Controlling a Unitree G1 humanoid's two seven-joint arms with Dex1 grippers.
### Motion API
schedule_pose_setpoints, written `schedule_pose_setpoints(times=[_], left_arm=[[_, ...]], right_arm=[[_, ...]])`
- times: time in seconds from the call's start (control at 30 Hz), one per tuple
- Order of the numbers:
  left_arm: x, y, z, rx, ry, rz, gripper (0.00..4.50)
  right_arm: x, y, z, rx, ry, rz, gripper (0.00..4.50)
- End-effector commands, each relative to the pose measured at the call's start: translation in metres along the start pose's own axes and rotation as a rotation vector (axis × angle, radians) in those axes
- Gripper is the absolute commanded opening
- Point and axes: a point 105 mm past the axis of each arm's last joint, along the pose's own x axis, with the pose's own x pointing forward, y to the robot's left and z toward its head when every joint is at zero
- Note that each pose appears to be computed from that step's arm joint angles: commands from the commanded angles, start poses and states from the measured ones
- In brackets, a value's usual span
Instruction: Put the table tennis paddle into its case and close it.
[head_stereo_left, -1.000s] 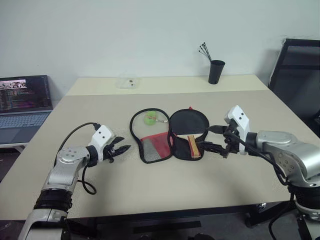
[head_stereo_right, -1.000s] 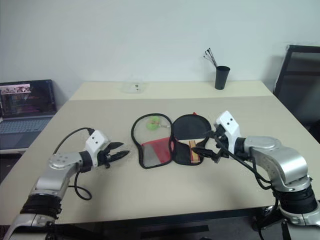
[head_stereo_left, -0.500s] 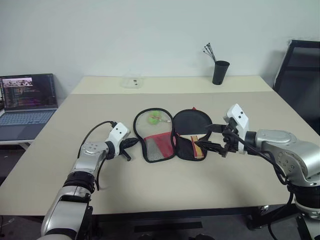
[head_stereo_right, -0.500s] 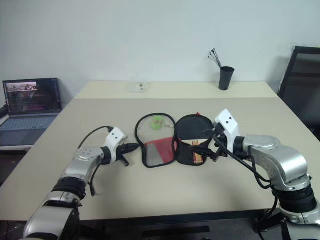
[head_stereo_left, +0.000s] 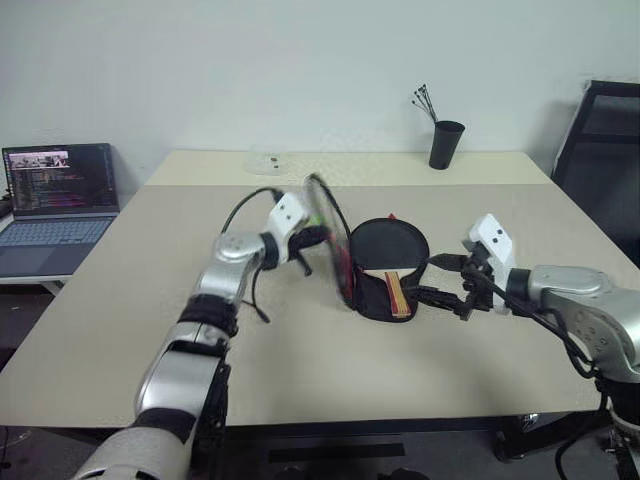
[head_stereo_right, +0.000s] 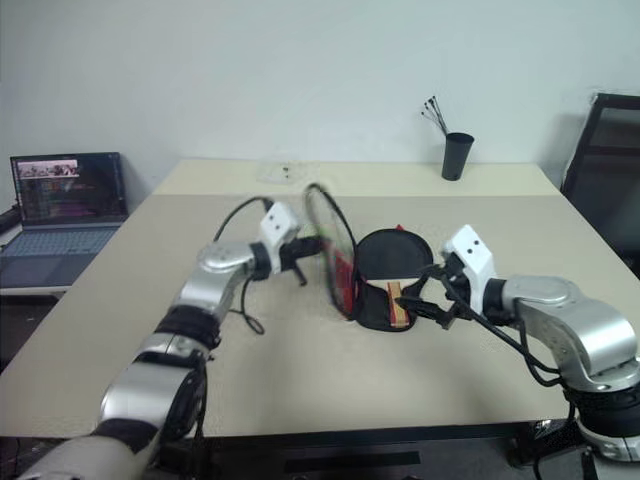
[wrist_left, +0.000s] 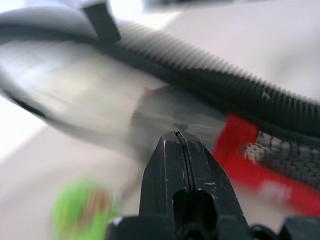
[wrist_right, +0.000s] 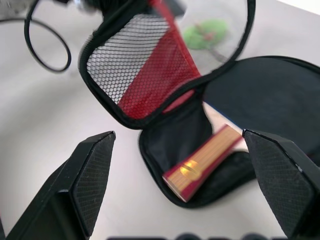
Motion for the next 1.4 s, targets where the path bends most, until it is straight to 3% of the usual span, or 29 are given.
schedule_pose_setpoints(times=[0.03, 0.17, 0.33, 0.7, 0.93, 1.17, 1.4], left_arm=[[0.018, -0.013, 0.002, 0.027, 0.005, -0.048, 0.01], [0.034, -0.025, -0.011, 0.024, 0.048, -0.048, 0.01], [0.038, -0.027, -0.007, 0.012, 0.017, -0.04, 0.01], [-0.023, 0.002, -0.02, -0.035, -0.034, 0.021, 0.01], [-0.058, -0.004, -0.002, -0.067, -0.122, 0.021, 0.01], [-0.073, -0.007, 0.008, -0.067, -0.118, 0.057, 0.01], [-0.074, -0.008, 0.01, -0.067, -0.111, 0.066, 0.01]], right_arm=[[-0.011, -0.001, 0.01, -0.03, -0.035, -0.031, 4.5], [-0.015, -0.003, 0.008, -0.019, -0.034, -0.057, 4.5], [-0.013, -0.007, 0.005, 0.025, -0.042, -0.084, 4.5], [0.025, -0.037, -0.018, 0.172, -0.033, -0.203, 4.5], [0.057, -0.054, -0.034, 0.276, -0.029, -0.27, 4.5], [0.075, -0.071, -0.051, 0.314, -0.006, -0.335, 4.5], [0.087, -0.067, -0.069, 0.28, 0.072, -0.292, 4.5]])
